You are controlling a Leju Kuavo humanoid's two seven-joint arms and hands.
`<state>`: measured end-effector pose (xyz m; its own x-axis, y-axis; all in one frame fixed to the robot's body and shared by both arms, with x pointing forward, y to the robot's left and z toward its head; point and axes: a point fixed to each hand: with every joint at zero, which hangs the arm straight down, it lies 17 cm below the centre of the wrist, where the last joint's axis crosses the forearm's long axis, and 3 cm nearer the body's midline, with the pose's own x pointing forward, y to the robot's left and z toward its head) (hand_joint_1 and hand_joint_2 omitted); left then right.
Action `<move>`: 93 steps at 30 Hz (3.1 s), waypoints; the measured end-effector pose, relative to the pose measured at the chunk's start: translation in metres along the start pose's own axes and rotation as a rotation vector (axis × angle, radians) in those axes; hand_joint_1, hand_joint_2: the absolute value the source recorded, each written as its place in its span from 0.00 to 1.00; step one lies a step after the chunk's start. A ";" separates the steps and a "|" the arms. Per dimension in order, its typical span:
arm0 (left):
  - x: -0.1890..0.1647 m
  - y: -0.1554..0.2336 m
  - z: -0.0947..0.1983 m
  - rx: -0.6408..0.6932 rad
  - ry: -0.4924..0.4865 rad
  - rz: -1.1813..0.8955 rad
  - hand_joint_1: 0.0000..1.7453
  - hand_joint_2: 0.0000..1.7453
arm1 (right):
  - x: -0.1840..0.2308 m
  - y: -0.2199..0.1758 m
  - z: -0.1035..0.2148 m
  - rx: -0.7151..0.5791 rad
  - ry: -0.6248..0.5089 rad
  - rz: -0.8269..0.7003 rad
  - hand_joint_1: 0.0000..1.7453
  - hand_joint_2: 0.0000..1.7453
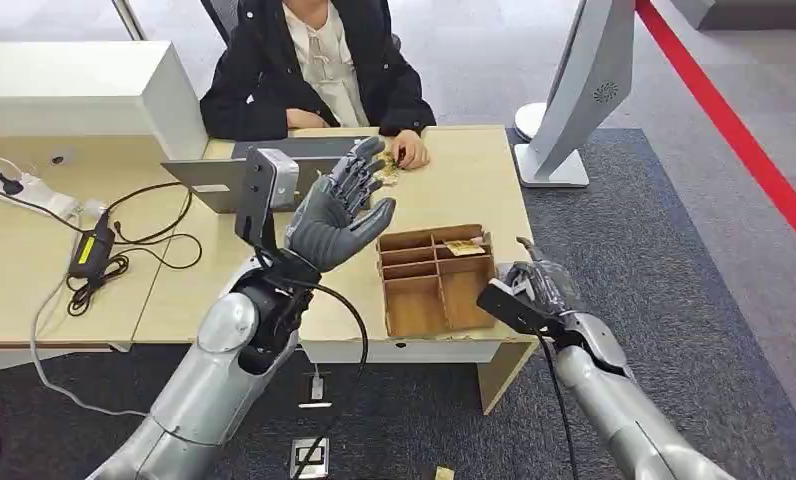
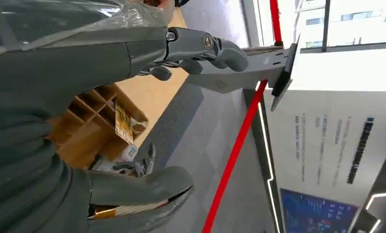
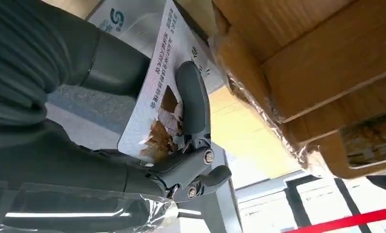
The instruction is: Pass the card to the sensor for recognition and then transmit it.
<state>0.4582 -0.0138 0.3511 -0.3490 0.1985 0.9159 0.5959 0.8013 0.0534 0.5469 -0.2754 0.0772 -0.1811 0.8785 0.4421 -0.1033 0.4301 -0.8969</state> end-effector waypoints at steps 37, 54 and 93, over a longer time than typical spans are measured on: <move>0.004 0.002 0.002 0.004 -0.008 -0.013 0.00 1.00 | -0.013 0.027 0.004 0.077 0.005 0.080 1.00 1.00; 0.001 0.000 0.004 -0.007 0.001 -0.019 0.00 1.00 | -0.014 0.037 0.007 0.102 0.021 0.065 1.00 1.00; 0.020 -0.012 -0.009 -0.035 -0.073 0.015 0.00 1.00 | 0.087 -0.204 -0.101 -0.229 -0.199 0.262 1.00 1.00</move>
<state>0.4508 -0.0253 0.3721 -0.3903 0.2521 0.8855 0.6263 0.7776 0.0547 0.6507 -0.2656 0.2971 -0.3608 0.9167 0.1720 0.1883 0.2522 -0.9492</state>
